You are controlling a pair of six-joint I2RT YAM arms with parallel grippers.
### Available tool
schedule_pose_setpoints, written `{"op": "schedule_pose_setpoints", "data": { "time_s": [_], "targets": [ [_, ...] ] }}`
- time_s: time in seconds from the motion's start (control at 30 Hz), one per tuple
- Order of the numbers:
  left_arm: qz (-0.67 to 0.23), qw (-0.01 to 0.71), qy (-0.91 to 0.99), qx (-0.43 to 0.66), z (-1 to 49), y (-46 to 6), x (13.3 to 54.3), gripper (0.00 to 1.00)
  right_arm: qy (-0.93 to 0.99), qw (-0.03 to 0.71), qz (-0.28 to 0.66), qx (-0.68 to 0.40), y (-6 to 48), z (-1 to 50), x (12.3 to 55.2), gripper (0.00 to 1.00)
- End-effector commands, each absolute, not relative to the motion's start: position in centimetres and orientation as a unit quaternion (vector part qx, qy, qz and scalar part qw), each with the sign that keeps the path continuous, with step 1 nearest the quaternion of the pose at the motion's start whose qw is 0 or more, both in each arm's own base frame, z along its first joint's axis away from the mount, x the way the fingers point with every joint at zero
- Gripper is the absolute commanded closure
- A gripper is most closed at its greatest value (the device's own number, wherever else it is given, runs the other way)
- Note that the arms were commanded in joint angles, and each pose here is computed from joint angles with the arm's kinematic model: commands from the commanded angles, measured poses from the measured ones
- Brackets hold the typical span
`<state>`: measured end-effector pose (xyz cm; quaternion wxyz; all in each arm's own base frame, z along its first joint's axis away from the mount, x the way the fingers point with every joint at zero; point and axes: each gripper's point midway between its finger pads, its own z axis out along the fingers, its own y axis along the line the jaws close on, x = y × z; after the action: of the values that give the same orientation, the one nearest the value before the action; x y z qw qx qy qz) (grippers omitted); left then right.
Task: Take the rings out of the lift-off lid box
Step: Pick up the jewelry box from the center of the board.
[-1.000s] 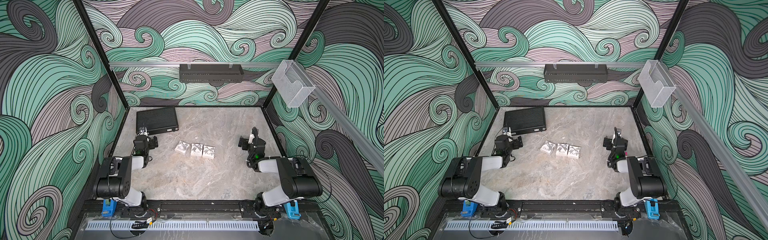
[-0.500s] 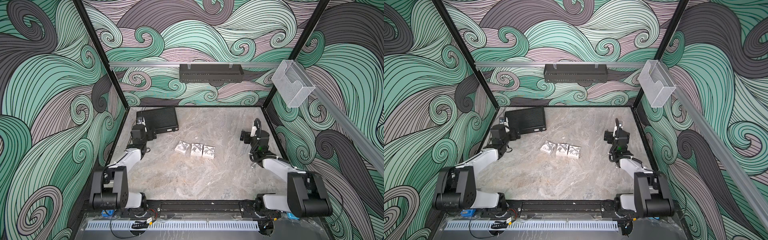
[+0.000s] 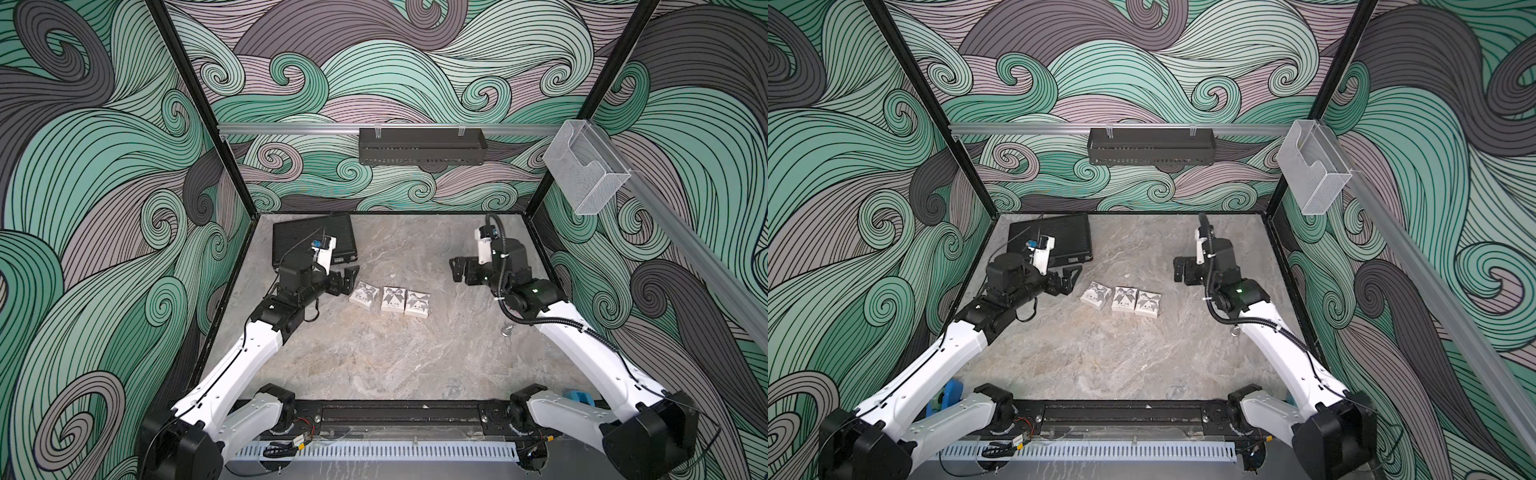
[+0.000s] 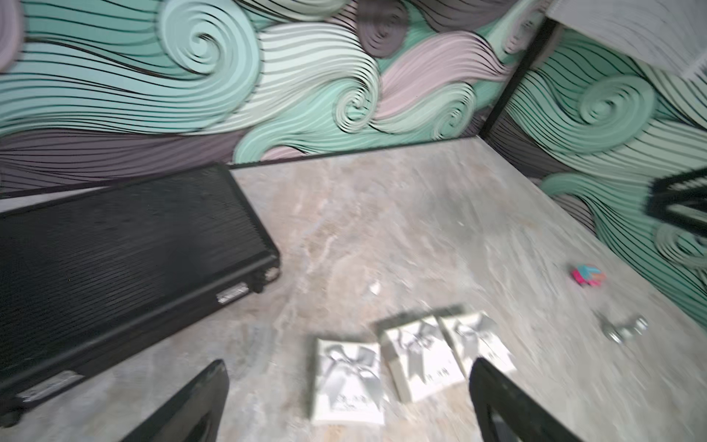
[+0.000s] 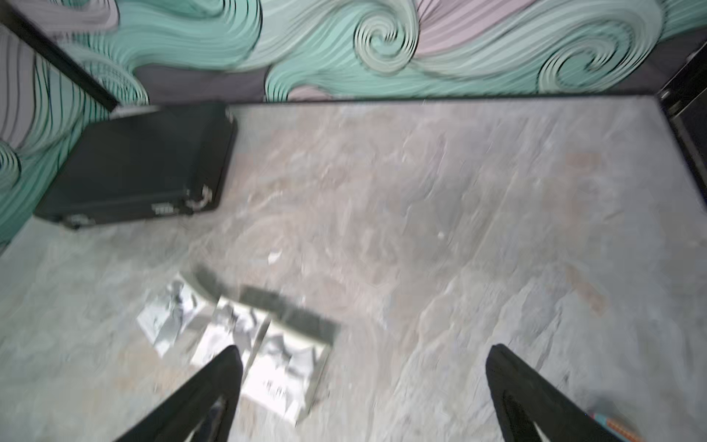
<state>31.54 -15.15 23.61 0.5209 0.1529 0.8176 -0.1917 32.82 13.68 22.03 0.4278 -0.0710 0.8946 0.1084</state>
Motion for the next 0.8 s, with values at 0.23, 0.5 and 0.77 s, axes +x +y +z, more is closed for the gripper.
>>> {"op": "schedule_pose_setpoints", "data": {
  "time_s": [0.23, 0.5, 0.77],
  "targets": [
    [-0.225, 0.486, 0.809, 0.243, 18.7, -18.6, 25.8, 0.01, 0.958, 0.262, 0.089, -0.073, 17.5, 14.4, 29.0, 0.01],
    [-0.214, 0.477, 0.802, 0.288, 16.9, -20.1, 24.9, 0.01, 0.971, 0.222, 0.057, -0.071, 20.7, 11.6, 29.5, 0.01],
    [-0.214, 0.482, 0.799, 0.290, 16.9, -20.3, 24.8, 0.01, 0.981, 0.190, 0.022, -0.039, 20.5, 8.7, 29.6, 0.05]
  ]
}}
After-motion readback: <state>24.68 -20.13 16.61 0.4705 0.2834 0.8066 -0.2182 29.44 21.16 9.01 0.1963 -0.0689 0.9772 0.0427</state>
